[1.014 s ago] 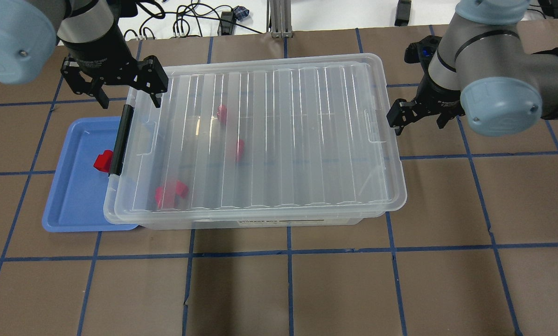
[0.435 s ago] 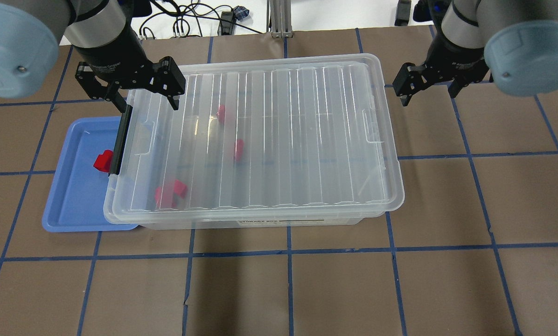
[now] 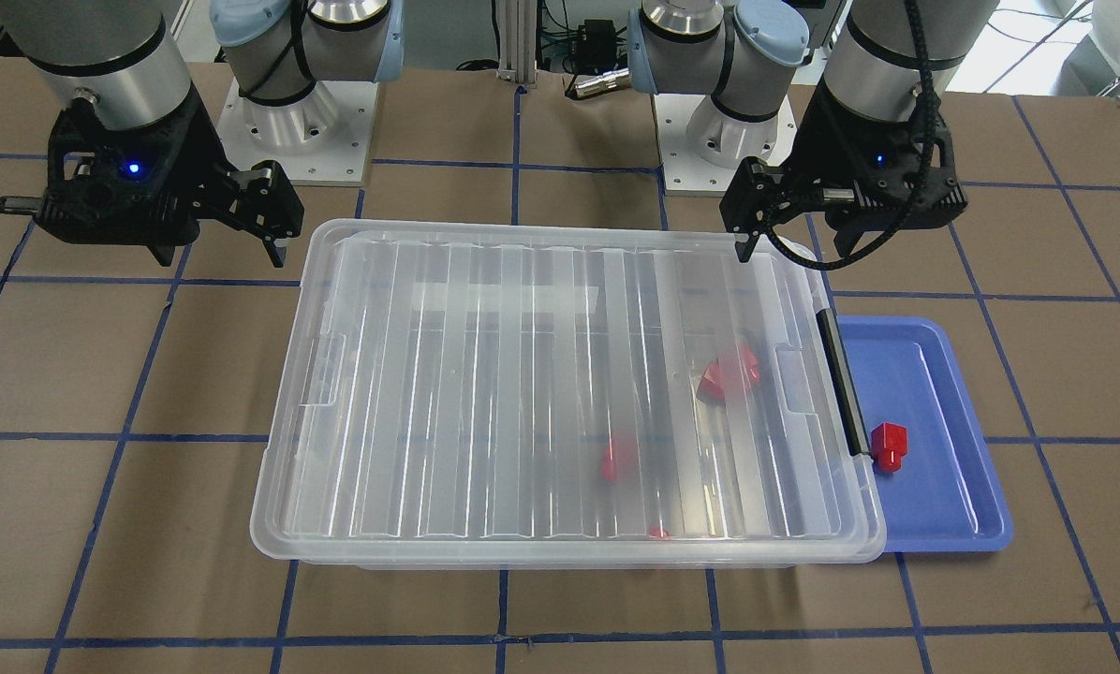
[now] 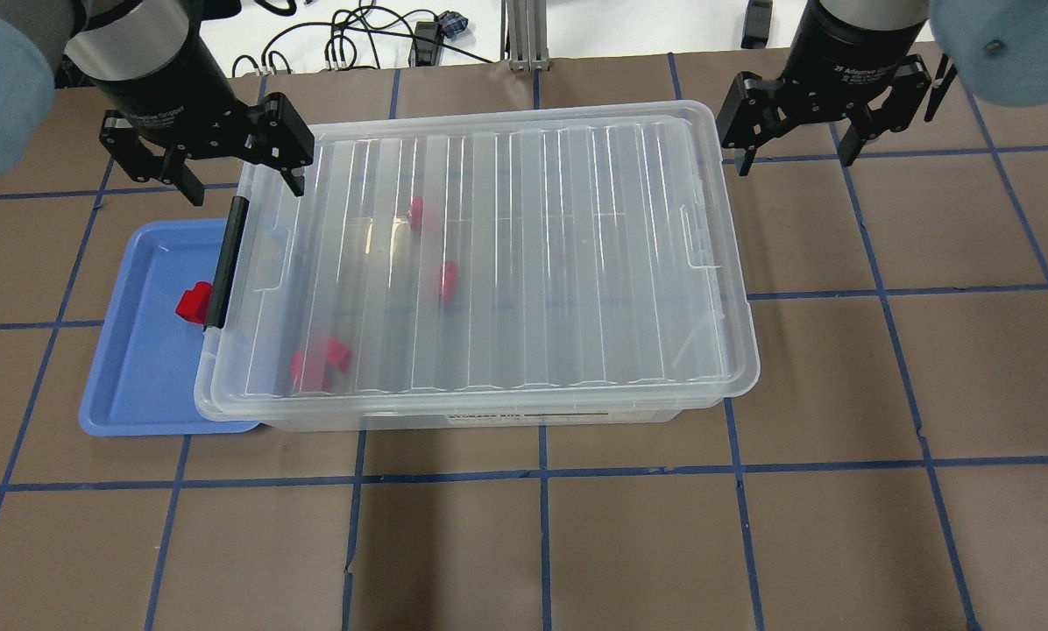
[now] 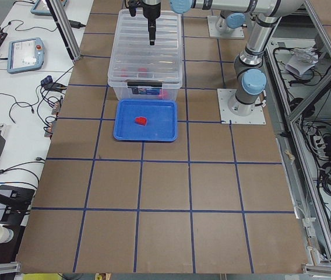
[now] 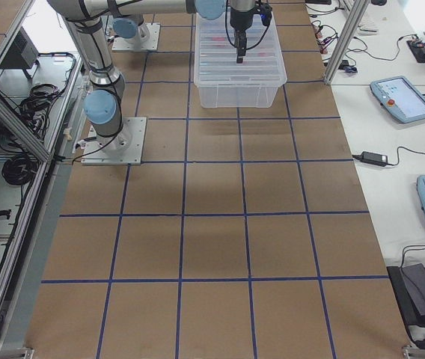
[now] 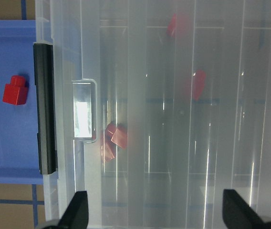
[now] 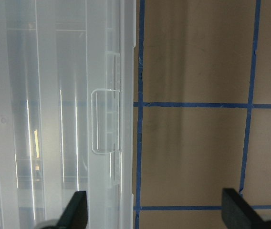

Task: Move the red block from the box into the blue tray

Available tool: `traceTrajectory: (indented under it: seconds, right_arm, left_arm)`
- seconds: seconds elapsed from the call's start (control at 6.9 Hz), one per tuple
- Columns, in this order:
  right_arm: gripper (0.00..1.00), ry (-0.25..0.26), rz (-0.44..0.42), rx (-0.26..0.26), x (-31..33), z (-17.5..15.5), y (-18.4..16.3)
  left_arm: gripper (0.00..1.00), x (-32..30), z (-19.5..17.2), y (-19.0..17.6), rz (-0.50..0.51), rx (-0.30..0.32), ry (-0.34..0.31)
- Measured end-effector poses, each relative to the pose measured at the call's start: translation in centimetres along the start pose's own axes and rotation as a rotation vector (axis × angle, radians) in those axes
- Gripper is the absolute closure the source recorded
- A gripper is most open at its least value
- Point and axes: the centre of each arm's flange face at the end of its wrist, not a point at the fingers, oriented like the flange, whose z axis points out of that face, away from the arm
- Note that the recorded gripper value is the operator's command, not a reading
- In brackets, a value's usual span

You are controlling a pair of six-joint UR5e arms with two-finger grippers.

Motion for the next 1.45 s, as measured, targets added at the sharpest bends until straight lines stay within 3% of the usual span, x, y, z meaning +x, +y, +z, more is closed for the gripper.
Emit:
traceTrajectory:
  seconds: [1.45]
  right_arm:
    - [0.00, -0.019, 0.030, 0.011, -0.2, 0.1, -0.4]
  left_arm:
    - [0.00, 2.0, 0.0, 1.0, 0.048, -0.002, -0.002]
